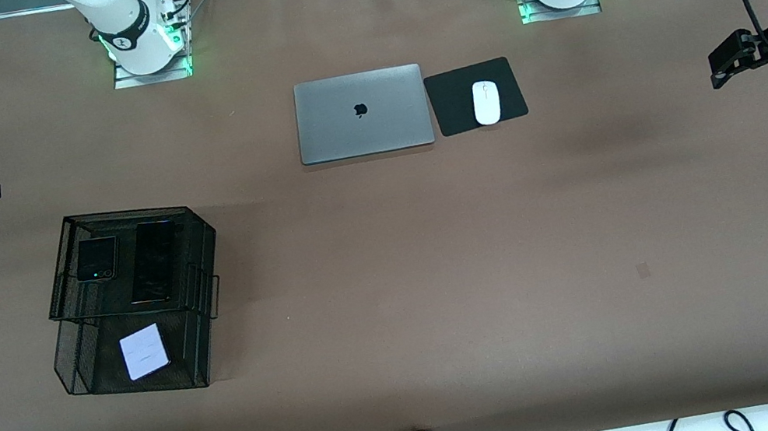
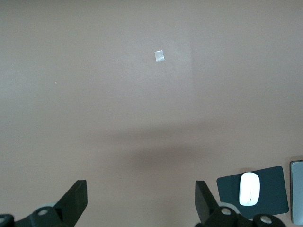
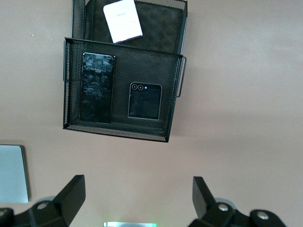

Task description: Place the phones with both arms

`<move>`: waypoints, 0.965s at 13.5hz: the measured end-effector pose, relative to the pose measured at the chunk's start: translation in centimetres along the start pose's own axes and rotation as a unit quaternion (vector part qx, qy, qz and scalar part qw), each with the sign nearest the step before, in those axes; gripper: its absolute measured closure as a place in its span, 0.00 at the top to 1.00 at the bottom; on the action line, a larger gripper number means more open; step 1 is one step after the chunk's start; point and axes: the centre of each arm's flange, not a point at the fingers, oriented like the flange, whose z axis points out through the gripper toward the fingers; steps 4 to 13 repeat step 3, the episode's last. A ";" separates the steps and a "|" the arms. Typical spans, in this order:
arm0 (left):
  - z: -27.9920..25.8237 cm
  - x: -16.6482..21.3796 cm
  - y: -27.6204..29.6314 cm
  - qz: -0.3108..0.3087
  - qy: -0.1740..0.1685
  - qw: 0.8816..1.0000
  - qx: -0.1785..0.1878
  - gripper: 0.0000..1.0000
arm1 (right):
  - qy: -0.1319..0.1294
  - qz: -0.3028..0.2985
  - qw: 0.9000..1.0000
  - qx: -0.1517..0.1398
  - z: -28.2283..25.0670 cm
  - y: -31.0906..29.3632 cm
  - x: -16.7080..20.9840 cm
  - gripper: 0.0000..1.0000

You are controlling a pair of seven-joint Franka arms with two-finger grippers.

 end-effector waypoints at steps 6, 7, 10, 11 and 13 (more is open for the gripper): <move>0.0 0.0 0.0 0.000 0.000 1.000 0.000 1.00 | -0.007 0.001 1.000 0.000 0.7 0.0 0.2 1.00; 0.0 0.0 0.0 0.000 0.000 1.000 0.000 1.00 | -0.007 0.001 1.000 0.000 0.7 0.0 0.2 1.00; 0.0 0.0 0.0 0.000 0.000 1.000 0.000 1.00 | -0.007 0.001 1.000 0.000 0.7 0.0 0.2 1.00; 0.0 0.0 0.0 0.000 0.000 1.000 0.000 1.00 | -0.007 0.001 1.000 0.000 0.7 0.0 0.2 1.00; 0.0 0.0 0.0 0.000 0.000 1.000 0.000 1.00 | -0.007 0.001 1.000 0.000 0.7 0.0 0.2 1.00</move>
